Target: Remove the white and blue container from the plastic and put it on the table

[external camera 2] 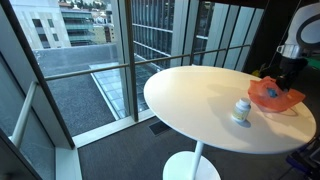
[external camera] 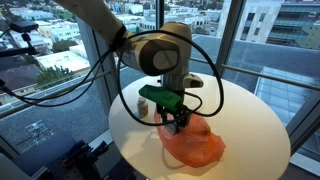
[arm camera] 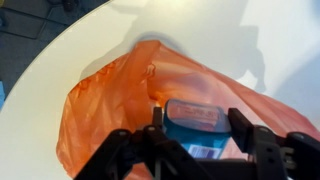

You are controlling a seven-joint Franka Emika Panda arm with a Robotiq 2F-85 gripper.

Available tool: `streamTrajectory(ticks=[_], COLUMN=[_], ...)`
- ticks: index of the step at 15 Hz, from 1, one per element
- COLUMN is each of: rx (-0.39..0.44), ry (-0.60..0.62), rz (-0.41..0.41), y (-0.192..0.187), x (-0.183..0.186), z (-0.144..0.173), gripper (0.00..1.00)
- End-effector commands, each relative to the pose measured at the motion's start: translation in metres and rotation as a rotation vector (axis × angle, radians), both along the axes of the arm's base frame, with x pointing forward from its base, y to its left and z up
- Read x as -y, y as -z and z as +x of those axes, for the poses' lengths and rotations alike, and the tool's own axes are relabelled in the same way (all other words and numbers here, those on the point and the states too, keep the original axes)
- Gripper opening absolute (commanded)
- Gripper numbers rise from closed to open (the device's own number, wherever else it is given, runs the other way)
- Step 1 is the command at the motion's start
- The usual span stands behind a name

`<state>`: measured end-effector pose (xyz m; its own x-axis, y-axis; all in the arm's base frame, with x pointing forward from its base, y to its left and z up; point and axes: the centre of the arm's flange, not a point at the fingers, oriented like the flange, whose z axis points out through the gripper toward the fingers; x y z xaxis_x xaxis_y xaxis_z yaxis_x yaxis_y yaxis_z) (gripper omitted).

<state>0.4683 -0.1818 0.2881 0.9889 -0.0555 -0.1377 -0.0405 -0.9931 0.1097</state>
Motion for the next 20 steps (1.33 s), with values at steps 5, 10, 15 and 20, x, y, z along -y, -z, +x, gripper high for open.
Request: streamTrajectory(ticks=[5, 10, 15, 20], rx=[-0.057, -0.037, 0.025, 0.101], ry=[-0.033, -0.031, -0.033, -0.032], rz=[-0.011, -0.014, -0.019, -0.028], y=[0.031, 0.023, -0.008, -0.054], x=[0.001, 0.002, 0.001, -0.003], z=[0.000, 0.000, -0.001, -0.001], gripper=[0.49, 0.41, 0.41, 0.41])
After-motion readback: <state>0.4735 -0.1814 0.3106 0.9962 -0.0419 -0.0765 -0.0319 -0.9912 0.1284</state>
